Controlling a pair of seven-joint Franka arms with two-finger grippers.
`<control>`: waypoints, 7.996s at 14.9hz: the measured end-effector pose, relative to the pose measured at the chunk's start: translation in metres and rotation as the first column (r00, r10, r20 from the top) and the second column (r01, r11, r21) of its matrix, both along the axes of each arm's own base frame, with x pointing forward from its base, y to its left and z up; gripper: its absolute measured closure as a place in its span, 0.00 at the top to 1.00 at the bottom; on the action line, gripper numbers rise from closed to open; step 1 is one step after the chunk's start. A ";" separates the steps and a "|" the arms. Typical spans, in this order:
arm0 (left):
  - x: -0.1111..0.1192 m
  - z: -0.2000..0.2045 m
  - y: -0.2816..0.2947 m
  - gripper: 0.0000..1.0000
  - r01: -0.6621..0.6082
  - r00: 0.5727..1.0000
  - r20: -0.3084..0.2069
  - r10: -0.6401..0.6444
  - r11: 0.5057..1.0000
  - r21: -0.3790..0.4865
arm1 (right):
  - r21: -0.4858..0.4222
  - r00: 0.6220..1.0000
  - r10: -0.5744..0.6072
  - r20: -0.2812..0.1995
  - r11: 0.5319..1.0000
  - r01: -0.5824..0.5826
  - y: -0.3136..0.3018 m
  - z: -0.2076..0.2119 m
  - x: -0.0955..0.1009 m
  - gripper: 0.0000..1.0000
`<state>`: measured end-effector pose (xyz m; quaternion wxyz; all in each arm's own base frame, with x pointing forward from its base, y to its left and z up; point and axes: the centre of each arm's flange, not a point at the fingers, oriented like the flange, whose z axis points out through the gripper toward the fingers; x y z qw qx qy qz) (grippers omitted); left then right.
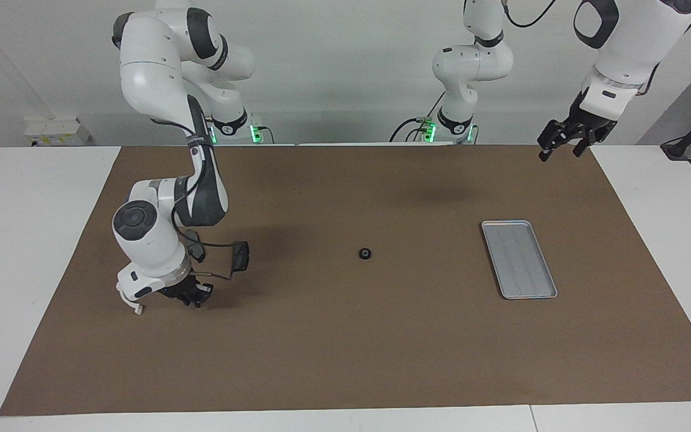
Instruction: Pick bearing gear from pile to tray
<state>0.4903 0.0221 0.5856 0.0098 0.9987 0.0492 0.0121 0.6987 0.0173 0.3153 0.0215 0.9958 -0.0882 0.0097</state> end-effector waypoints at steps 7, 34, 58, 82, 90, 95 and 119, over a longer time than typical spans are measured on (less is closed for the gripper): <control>0.000 -0.049 -0.160 0.90 -0.014 1.000 0.005 0.014 1.000 0.005 | -0.001 1.000 0.007 0.006 1.000 -0.007 0.005 0.005 0.001 0.23; 0.030 -0.255 -0.418 0.90 -0.109 0.992 0.064 0.110 0.994 -0.022 | -0.002 1.000 0.018 0.001 1.000 -0.018 0.005 0.009 0.000 0.23; 0.021 -0.280 -0.432 0.90 -0.052 0.994 0.094 0.054 0.998 -0.017 | -0.002 0.999 0.035 0.000 0.999 -0.035 0.005 0.009 0.000 0.23; 0.027 -0.275 -0.423 0.35 -0.068 0.995 0.070 0.067 0.998 0.017 | -0.002 0.999 0.036 0.000 0.999 -0.036 0.005 0.009 0.000 0.23; 0.059 -0.136 -0.282 0.35 0.080 0.995 -0.068 -0.074 0.992 0.095 | -0.002 0.999 0.036 0.000 0.999 -0.036 0.005 0.009 0.000 0.23; 0.072 -0.084 -0.126 0.35 0.237 0.963 -0.141 -0.228 0.970 0.047 | -0.003 0.999 0.036 0.002 0.999 -0.036 0.005 0.011 0.000 0.23; 0.031 -0.227 -0.014 0.35 0.327 0.945 -0.027 -0.326 0.944 0.039 | -0.025 0.997 0.062 -0.038 0.998 -0.063 0.198 0.165 -0.091 0.23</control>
